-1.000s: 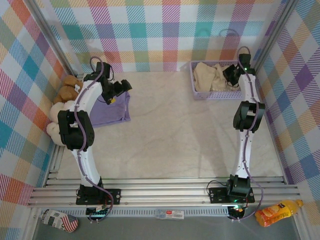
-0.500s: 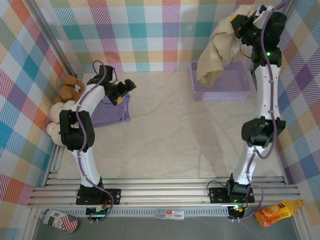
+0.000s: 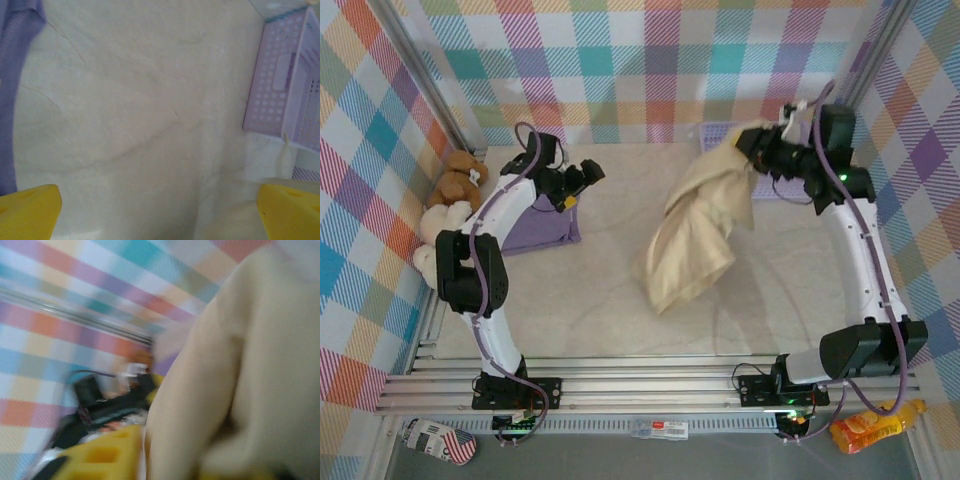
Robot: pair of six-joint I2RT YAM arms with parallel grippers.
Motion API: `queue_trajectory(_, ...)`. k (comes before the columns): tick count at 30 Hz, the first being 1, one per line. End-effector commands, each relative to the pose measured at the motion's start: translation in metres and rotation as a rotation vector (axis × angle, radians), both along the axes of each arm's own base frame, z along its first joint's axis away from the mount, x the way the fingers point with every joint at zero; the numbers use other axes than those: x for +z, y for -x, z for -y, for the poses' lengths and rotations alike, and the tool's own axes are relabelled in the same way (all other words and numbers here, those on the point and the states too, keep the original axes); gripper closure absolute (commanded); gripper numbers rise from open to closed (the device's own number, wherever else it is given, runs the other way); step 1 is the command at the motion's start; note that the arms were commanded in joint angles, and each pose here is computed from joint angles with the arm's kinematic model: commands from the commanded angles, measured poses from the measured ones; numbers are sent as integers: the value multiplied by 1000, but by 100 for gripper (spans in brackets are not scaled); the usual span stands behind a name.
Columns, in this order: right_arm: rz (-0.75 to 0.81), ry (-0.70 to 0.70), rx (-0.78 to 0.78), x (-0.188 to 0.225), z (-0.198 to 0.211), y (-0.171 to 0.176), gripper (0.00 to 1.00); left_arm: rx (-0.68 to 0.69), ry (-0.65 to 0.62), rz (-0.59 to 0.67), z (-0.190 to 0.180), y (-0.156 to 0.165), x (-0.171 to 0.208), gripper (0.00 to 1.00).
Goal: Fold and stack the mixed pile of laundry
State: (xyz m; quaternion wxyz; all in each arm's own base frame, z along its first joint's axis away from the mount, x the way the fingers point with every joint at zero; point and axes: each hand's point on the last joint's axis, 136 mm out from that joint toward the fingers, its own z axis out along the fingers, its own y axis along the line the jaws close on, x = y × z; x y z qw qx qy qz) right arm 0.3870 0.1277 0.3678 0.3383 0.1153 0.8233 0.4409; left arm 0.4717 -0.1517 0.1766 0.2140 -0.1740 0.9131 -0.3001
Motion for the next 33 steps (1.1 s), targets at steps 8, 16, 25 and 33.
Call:
queue_trajectory(8, -519, 603, -208, -214, 88, 81, 45, -259, -148, -68, 71, 107, -14, 0)
queue_trajectory(16, -566, 549, -86, -270, 49, 100, 15, -391, -411, -273, 86, 227, -87, 0)
queue_trajectory(25, -678, 526, -61, -324, 33, 82, 40, -316, -433, -261, 94, 246, -111, 51)
queue_trajectory(33, -583, 409, 43, -285, -1, 68, 100, -117, -312, 227, 96, 167, 72, 100)
